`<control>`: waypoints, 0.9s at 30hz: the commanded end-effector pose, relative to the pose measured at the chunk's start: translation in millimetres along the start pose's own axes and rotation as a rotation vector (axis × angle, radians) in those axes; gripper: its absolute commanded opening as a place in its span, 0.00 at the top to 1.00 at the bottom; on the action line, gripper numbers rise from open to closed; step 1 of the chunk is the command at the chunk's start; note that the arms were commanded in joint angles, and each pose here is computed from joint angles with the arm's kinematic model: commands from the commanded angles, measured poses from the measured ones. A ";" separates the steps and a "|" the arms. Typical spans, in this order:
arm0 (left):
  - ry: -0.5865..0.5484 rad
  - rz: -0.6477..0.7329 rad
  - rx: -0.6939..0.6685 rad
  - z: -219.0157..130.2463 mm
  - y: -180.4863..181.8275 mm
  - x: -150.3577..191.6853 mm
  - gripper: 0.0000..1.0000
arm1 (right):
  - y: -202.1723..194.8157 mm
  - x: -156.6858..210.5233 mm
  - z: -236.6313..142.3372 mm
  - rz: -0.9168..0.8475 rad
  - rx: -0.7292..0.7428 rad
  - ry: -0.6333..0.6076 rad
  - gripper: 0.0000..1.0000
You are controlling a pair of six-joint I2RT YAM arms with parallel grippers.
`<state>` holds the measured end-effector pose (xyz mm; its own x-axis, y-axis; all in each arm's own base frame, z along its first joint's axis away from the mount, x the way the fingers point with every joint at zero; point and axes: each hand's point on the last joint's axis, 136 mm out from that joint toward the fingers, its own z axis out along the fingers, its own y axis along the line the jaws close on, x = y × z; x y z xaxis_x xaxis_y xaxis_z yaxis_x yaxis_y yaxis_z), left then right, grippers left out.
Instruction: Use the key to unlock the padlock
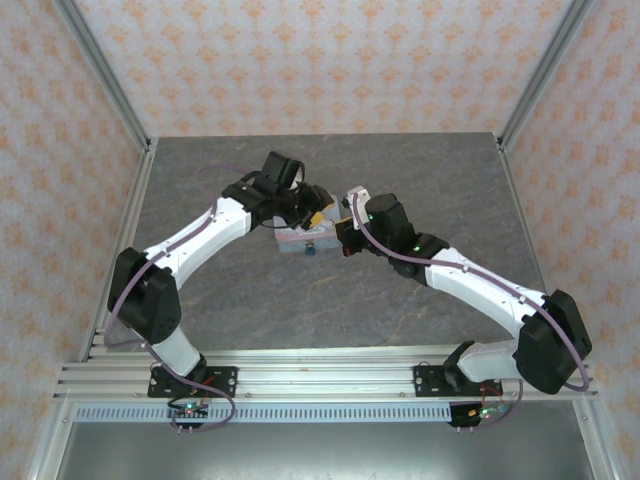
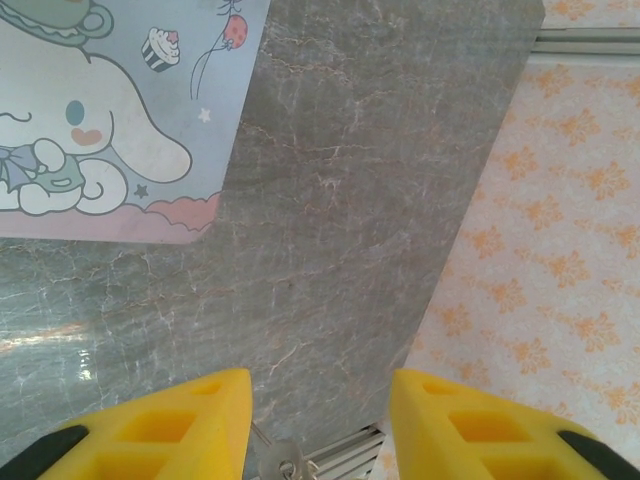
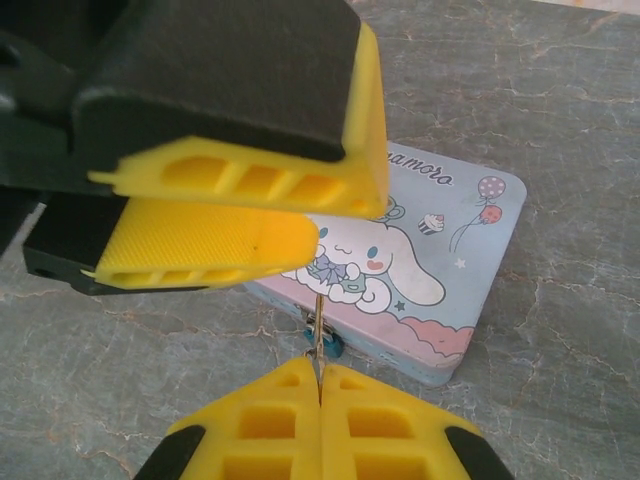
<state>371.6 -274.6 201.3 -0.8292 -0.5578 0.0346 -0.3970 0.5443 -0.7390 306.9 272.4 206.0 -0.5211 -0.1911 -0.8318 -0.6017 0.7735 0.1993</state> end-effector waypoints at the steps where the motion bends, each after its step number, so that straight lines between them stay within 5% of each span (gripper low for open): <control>1: 0.020 -0.006 0.008 2.0 -6.4 4.4 0.61 | 5.6 -20.8 -4.8 -0.026 -0.004 -0.051 1.00; 27: 0.046 -0.001 -0.006 12.8 -2.5 12.8 0.80 | 0.0 -17.8 4.2 -0.075 0.054 -0.022 1.00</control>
<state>365.2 -286.3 191.3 -0.8412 -0.5360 0.0715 -0.4114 0.5485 -0.7279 313.2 277.7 206.8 -0.4914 -0.2323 -0.8394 -0.6083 0.7813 0.1399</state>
